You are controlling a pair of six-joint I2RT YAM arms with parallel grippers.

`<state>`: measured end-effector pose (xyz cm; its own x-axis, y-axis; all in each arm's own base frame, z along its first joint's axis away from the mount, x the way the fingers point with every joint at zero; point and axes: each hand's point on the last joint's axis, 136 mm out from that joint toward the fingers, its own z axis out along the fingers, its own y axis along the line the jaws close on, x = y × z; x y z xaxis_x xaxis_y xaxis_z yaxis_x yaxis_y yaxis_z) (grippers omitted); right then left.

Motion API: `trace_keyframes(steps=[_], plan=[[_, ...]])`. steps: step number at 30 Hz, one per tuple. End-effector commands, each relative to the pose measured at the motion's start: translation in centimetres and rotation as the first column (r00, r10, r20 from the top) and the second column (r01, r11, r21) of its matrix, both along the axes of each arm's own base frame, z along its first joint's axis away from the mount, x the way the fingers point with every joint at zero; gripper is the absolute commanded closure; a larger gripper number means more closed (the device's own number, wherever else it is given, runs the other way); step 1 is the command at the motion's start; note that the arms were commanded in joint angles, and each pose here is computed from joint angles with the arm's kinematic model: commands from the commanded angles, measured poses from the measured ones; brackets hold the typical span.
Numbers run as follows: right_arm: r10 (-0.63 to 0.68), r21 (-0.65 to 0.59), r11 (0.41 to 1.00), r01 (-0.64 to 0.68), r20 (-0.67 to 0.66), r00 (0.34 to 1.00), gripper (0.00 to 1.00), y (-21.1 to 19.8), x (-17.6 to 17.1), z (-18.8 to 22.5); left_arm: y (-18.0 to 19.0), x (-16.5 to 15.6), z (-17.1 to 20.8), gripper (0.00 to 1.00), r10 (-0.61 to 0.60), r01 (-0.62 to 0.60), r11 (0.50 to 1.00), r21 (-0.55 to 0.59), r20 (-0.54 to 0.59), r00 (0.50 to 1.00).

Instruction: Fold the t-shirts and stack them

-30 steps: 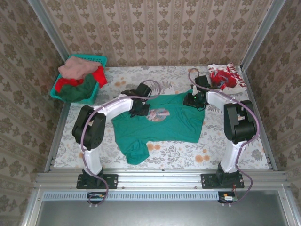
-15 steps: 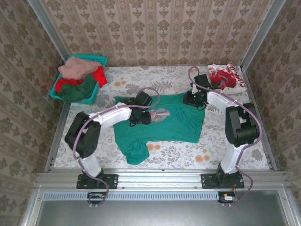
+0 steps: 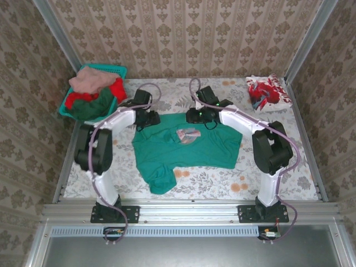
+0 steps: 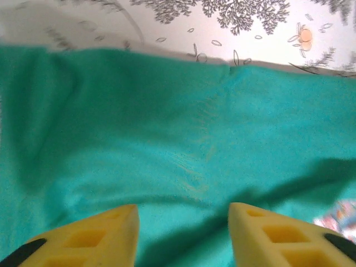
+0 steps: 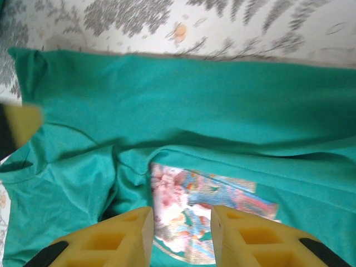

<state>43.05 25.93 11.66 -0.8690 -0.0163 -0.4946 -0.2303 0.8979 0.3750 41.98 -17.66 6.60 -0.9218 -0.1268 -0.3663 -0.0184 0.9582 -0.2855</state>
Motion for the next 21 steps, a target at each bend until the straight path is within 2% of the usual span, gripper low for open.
trace_keyframes(steps=[1, 7, 11, 16, 21], plan=[[-0.026, -0.016, 1.0, 0.026, -0.033, 0.999, 0.66, -0.1, 0.0, -1.1, -1.2, -0.5, -2.2, 0.57, -0.095, 0.094, 0.995, -0.015, -0.081, 0.992], [-0.031, -0.05, 0.998, 0.029, -0.036, 0.999, 0.65, -0.8, -0.1, -1.8, -0.6, -3.9, -3.3, 0.57, -0.173, 0.176, 0.984, 0.012, -0.128, 0.977], [-0.036, -0.059, 0.998, 0.034, -0.047, 0.998, 0.65, -1.2, 0.2, -2.4, -0.2, -6.1, -2.8, 0.57, -0.23, 0.228, 0.973, -0.035, -0.109, 0.967], [-0.087, -0.092, 0.992, 0.081, -0.066, 0.994, 0.65, -3.6, 0.6, -3.2, -0.5, -9.0, -3.2, 0.59, -0.32, 0.31, 0.947, -0.085, -0.138, 0.937], [-0.139, -0.094, 0.987, 0.132, -0.07, 0.988, 0.64, -6.4, 0.5, -3.3, 0.6, -11.3, -3.2, 0.65, -0.297, 0.288, 0.954, -0.085, -0.131, 0.946]])
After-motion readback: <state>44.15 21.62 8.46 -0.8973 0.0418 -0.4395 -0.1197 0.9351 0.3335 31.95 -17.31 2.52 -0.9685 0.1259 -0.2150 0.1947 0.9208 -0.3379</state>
